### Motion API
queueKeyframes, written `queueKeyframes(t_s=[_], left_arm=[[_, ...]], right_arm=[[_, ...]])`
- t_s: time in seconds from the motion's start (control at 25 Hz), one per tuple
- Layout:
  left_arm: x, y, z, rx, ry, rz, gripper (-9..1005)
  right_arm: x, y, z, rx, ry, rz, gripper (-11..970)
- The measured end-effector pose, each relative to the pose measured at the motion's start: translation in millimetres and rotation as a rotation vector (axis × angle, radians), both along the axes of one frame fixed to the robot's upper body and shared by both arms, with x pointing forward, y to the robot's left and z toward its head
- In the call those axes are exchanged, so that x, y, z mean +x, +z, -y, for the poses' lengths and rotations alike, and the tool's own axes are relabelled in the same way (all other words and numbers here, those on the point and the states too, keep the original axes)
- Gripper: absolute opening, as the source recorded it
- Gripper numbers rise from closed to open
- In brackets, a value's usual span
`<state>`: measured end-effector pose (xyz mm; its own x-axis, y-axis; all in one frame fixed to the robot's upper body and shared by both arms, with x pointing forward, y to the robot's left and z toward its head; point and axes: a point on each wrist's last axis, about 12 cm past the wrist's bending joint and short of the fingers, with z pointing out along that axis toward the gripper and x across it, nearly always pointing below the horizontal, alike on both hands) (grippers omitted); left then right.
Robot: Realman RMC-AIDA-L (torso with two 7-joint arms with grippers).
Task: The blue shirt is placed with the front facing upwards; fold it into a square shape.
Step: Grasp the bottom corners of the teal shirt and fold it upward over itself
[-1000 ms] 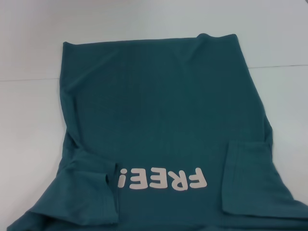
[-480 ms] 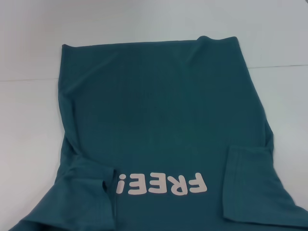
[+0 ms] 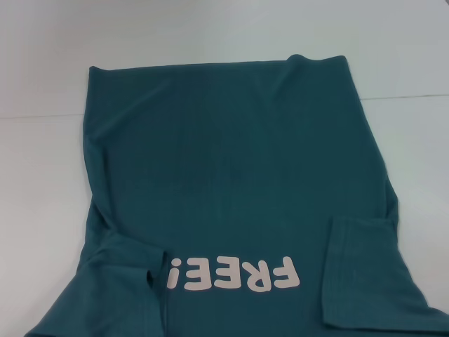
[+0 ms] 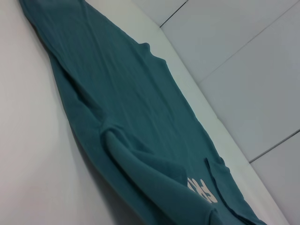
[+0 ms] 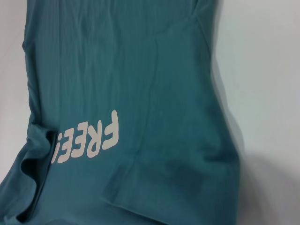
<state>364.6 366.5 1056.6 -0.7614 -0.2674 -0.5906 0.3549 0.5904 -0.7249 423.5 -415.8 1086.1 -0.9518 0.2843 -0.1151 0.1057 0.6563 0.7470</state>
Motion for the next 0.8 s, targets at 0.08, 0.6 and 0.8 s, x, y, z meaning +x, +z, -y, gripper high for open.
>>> queueKeyframes(t_s=[0.08, 0.6, 0.8], left_arm=[[0.4, -0.3, 0, -0.001, -0.001, 0.001, 54], [16.3, 4.7, 3, 0.000, -0.032, 0.028, 57], [30.8, 4.6, 7, -0.025, -0.045, 0.035, 58]], right_arm=[[-0.3, -0.1, 0, 0.001, -0.001, 0.000, 22], [7.5, 3.9, -2, 0.056, -0.016, 0.058, 21], [20.1, 7.2, -6, 0.119, -0.026, 0.115, 21]])
